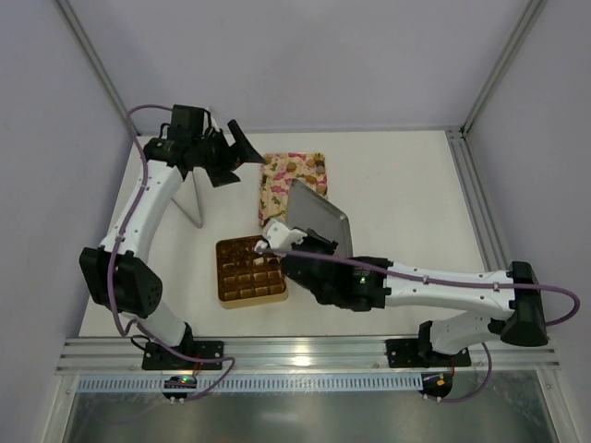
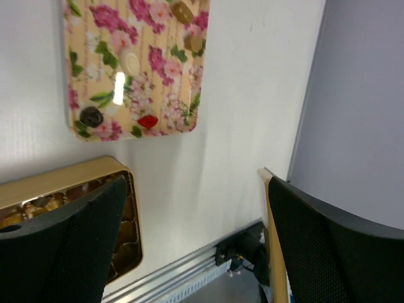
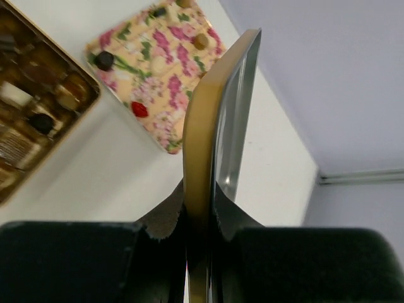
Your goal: Pack the chocolate
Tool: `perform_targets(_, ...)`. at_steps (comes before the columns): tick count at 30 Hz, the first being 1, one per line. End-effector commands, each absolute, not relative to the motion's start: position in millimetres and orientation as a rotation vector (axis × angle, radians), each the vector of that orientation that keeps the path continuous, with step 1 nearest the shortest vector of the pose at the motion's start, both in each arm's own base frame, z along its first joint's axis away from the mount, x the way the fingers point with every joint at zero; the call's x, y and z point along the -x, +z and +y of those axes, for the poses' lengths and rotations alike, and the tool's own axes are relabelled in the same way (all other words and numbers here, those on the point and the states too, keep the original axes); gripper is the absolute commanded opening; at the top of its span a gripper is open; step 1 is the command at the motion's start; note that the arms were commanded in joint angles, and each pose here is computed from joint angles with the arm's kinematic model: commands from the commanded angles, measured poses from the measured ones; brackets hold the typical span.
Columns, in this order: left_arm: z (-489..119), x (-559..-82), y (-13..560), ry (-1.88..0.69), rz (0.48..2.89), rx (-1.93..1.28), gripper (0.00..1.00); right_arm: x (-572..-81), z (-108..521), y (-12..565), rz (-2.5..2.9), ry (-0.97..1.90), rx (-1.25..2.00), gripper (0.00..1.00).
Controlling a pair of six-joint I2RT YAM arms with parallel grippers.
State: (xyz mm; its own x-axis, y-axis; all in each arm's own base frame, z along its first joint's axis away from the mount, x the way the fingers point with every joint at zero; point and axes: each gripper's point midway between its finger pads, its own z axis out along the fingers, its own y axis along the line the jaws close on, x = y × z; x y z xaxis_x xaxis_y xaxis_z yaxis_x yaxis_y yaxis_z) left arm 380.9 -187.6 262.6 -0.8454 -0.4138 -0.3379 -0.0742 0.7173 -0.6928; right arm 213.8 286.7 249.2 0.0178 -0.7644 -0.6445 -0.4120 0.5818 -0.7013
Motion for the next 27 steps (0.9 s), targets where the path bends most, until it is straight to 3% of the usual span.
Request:
perform_targets(1, -151, -383, 327, -0.759, 2.244, 0.358, 0.90, -209, 286, 281, 1.798, 0.008, 0.867, 0.04)
perform_targets(7, -102, -349, 384, -0.534, 2.065, 0.395, 0.90, -208, 313, 320, 1.926, 0.773, 0.722, 0.04)
perform_targets(14, -72, -308, 372, -0.404, 2.032, 0.425, 0.92, -202, 349, 328, 1.942, 1.623, 0.542, 0.04)
perform_targets(21, -85, -281, 290, -0.450, 2.223, 0.393, 0.92, -210, 375, 320, 1.869, 1.991, 0.395, 0.04)
perform_targets(27, -84, -268, 249, -0.442, 2.293, 0.417, 0.92, -224, 388, 291, 1.870, 2.094, 0.306, 0.04)
